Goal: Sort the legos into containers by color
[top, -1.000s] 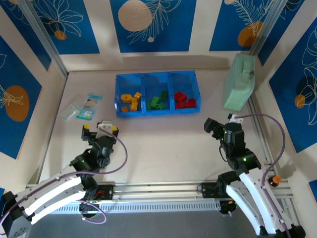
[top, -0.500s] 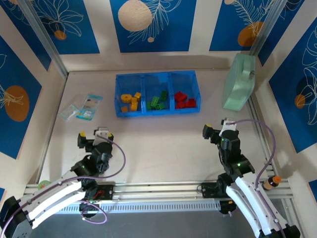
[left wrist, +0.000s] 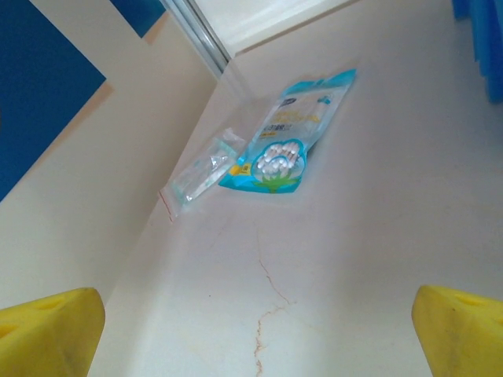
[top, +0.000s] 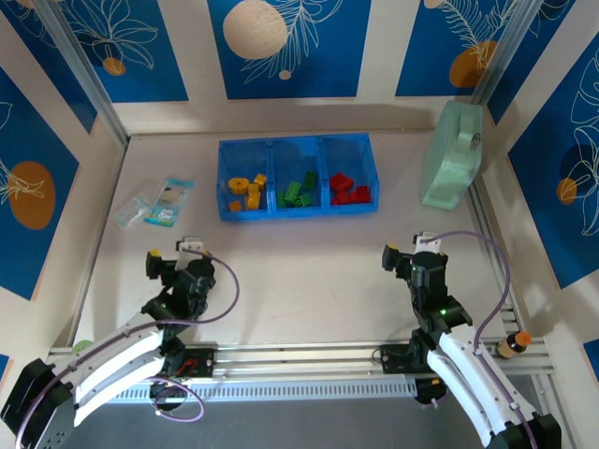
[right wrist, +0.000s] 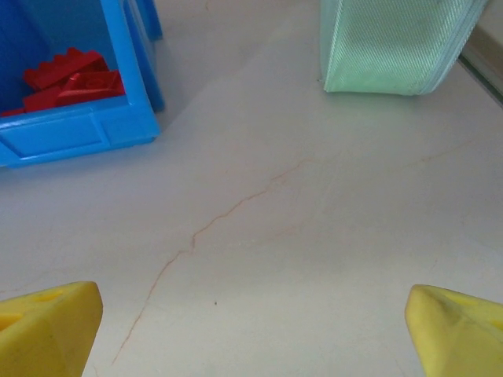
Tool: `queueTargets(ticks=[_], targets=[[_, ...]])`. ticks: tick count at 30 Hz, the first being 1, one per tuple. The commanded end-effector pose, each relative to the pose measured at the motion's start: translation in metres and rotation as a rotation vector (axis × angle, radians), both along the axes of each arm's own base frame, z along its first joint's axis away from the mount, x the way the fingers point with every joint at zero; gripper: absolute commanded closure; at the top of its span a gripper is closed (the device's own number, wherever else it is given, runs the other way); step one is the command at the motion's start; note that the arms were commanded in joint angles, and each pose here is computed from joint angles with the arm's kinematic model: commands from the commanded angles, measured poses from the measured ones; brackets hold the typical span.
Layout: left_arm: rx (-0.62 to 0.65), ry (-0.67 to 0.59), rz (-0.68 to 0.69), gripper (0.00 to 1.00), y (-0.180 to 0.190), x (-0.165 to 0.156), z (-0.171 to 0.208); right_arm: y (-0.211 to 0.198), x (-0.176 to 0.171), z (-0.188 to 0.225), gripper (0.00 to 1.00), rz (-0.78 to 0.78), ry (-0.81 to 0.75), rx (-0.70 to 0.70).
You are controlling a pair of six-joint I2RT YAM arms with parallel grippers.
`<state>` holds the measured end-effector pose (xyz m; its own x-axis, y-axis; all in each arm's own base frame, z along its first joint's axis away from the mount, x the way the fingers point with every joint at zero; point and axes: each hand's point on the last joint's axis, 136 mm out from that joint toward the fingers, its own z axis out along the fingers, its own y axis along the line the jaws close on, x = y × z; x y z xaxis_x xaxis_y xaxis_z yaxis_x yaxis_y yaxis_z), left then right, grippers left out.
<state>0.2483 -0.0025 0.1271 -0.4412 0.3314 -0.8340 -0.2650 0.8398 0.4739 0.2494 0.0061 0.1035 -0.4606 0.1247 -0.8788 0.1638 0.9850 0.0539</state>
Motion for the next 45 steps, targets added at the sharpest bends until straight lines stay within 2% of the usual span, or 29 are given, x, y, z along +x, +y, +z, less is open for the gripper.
queueTargets(ticks=[1,17,24,45], targets=[[-0.073,-0.055,0.006,0.00,-0.004,0.007,0.012,-0.006,0.010,0.012,0.01,-0.042,-0.028,0.016],[-0.110,-0.088,0.044,0.00,0.007,0.005,0.015,0.005,0.049,0.002,0.01,0.020,0.034,-0.013],[-0.135,-0.106,0.093,0.00,0.019,0.005,0.015,0.010,0.067,0.003,0.01,0.042,0.021,0.016],[-0.171,-0.203,0.113,0.00,0.031,0.013,0.021,0.006,0.099,0.009,0.01,0.039,-0.059,0.052]])
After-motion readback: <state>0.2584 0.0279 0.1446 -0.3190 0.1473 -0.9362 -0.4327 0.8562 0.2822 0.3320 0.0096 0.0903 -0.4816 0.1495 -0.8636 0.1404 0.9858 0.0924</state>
